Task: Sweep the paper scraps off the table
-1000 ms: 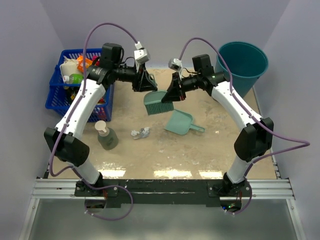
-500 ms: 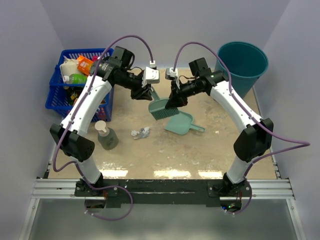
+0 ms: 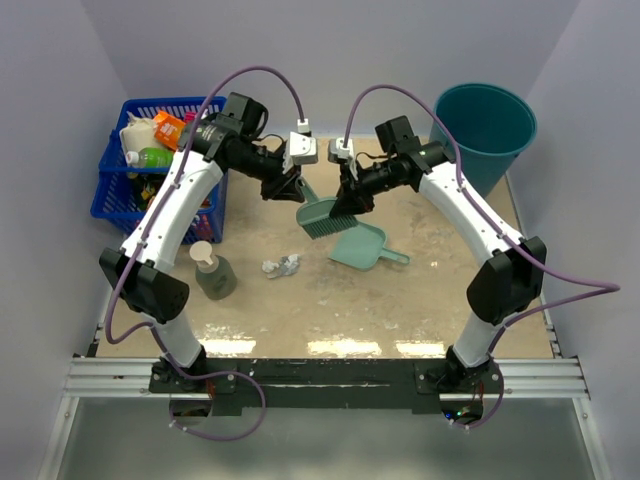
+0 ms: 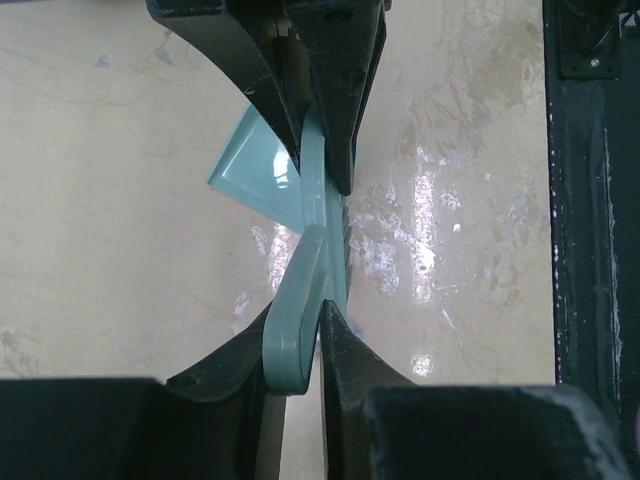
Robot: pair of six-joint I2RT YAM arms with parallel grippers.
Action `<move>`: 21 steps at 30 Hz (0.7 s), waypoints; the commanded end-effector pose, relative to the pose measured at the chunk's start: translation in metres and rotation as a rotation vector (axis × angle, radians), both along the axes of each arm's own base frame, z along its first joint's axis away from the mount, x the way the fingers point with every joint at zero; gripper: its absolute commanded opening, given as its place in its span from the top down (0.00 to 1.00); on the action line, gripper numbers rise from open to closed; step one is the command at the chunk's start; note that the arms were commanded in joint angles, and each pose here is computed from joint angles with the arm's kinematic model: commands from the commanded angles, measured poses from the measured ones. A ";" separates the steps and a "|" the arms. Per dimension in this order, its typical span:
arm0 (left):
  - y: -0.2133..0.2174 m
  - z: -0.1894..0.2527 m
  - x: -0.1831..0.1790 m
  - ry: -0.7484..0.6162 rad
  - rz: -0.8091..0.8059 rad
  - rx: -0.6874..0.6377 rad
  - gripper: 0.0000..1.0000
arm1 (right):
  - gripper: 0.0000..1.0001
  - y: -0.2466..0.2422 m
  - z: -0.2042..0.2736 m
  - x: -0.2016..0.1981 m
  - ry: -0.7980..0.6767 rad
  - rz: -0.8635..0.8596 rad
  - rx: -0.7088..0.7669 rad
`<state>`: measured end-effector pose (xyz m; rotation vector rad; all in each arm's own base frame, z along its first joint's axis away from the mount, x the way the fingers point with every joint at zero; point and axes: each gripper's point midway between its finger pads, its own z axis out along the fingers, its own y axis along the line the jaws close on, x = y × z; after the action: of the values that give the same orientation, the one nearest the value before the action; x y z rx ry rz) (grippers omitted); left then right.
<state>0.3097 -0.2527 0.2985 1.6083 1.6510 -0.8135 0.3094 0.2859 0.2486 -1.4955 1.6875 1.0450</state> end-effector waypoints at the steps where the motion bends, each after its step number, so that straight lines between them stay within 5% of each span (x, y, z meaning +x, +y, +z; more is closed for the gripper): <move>1: -0.011 0.047 -0.022 -0.034 -0.048 -0.151 0.78 | 1.00 -0.004 -0.007 0.006 0.005 -0.039 -0.041; 11: -0.016 0.046 -0.017 -0.015 -0.036 -0.172 0.64 | 1.00 0.001 -0.011 0.007 0.012 -0.030 -0.039; 19: -0.011 0.028 -0.019 0.013 -0.053 -0.114 0.92 | 1.00 0.001 -0.011 0.009 0.007 -0.042 -0.038; 20: -0.010 0.022 -0.019 0.033 -0.048 -0.098 0.89 | 1.00 0.001 -0.011 0.010 0.013 -0.050 -0.037; 21: -0.009 0.019 -0.019 0.043 -0.045 -0.088 0.76 | 1.00 0.002 -0.010 0.011 0.006 -0.050 -0.033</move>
<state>0.3090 -0.2617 0.3110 1.5368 1.6347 -0.8953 0.3119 0.2897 0.2381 -1.5184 1.6988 1.0244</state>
